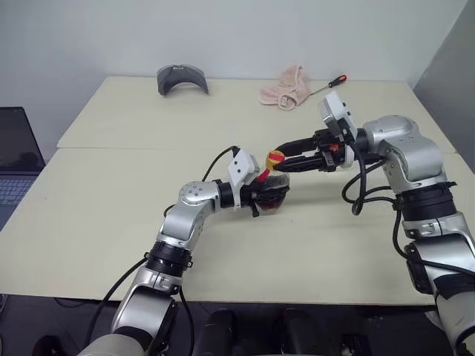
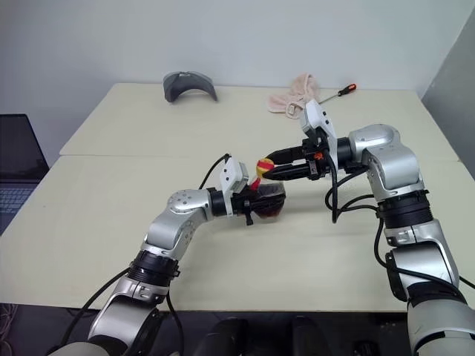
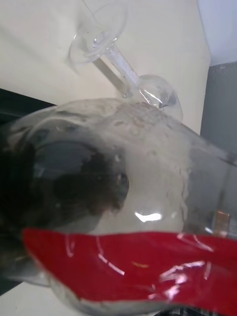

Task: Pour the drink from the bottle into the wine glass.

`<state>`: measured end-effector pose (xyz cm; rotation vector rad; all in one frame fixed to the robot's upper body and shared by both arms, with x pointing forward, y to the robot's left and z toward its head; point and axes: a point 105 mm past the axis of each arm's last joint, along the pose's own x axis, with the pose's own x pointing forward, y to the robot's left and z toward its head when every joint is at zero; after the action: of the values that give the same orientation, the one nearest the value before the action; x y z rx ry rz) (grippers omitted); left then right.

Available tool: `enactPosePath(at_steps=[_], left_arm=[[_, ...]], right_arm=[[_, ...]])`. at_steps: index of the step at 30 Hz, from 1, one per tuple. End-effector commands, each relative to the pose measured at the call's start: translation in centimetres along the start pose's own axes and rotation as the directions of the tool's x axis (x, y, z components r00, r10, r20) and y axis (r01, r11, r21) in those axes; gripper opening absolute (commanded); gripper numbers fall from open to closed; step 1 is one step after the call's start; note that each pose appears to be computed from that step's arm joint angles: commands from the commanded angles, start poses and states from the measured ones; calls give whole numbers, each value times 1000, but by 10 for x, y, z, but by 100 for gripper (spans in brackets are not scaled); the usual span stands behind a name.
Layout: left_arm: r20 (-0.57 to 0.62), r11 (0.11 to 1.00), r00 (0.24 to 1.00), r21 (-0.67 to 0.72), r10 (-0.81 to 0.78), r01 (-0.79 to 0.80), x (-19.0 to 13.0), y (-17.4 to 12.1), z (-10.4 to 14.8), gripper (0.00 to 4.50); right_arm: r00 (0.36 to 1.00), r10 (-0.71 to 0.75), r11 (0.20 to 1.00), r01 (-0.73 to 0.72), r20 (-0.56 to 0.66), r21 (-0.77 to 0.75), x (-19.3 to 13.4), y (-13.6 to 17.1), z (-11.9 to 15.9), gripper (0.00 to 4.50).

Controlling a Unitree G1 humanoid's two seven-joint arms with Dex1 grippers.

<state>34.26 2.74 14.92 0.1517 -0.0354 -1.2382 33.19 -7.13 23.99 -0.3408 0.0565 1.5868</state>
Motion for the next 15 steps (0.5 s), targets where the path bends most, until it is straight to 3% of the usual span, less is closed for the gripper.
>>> enactPosePath(at_steps=[1, 10, 15], left_arm=[[64, 999, 998, 42, 23, -26, 2, 7, 25, 107], [67, 999, 998, 39, 14, -17, 6, 10, 24, 106], [66, 999, 998, 34, 24, -27, 7, 15, 21, 104]], right_arm=[[986, 155, 985, -151, 54, -80, 20, 27, 29, 120], [985, -59, 994, 72, 163, -78, -5, 45, 62, 450], [934, -332, 935, 344, 130, -87, -11, 46, 57, 450]])
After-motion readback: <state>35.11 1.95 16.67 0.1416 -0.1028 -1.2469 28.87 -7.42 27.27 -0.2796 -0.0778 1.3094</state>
